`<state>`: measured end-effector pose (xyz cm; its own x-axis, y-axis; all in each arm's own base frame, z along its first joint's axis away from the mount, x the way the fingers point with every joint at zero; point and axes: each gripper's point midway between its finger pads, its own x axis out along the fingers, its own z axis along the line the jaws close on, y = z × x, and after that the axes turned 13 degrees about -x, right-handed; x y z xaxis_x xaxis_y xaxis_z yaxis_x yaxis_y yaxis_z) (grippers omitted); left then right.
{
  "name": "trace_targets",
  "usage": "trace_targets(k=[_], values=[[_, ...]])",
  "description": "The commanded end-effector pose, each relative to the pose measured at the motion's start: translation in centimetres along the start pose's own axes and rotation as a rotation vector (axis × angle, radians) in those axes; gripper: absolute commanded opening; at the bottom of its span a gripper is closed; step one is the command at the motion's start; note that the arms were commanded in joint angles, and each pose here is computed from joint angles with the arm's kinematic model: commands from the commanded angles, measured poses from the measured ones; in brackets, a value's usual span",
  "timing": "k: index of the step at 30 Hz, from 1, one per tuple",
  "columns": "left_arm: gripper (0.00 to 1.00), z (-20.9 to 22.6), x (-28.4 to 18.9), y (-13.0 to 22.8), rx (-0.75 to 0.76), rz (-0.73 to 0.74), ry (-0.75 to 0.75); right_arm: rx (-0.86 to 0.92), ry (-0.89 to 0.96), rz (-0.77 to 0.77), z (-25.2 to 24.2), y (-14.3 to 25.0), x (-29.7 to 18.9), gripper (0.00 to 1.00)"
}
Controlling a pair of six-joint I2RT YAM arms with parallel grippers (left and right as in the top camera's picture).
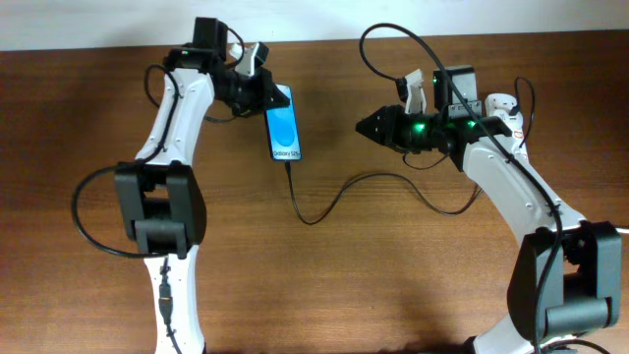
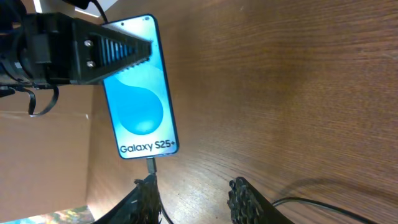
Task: Plug charger to phone and switch on socket
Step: 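Lower the cabled phone onto the table and open both grippers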
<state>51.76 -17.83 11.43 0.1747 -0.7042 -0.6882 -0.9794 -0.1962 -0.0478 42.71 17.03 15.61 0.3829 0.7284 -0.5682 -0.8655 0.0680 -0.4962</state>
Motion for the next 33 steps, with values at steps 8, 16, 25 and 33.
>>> trace_targets(k=[8,16,25,33], values=[[0.00,4.9,5.0,0.0,-0.015,0.052,-0.071,-0.055,0.113,0.018,0.4,0.7,1.2,0.52],[0.06,6.9,7.2,1.7,-0.053,0.113,-0.137,-0.051,0.120,0.022,0.2,0.9,1.2,0.51],[0.35,7.8,7.1,1.3,-0.048,0.093,-0.189,-0.049,0.141,0.020,-0.1,0.9,1.2,0.51],[0.56,10.6,6.3,0.9,-0.052,0.053,-0.353,-0.047,0.141,0.023,-0.2,1.0,1.1,0.51]])
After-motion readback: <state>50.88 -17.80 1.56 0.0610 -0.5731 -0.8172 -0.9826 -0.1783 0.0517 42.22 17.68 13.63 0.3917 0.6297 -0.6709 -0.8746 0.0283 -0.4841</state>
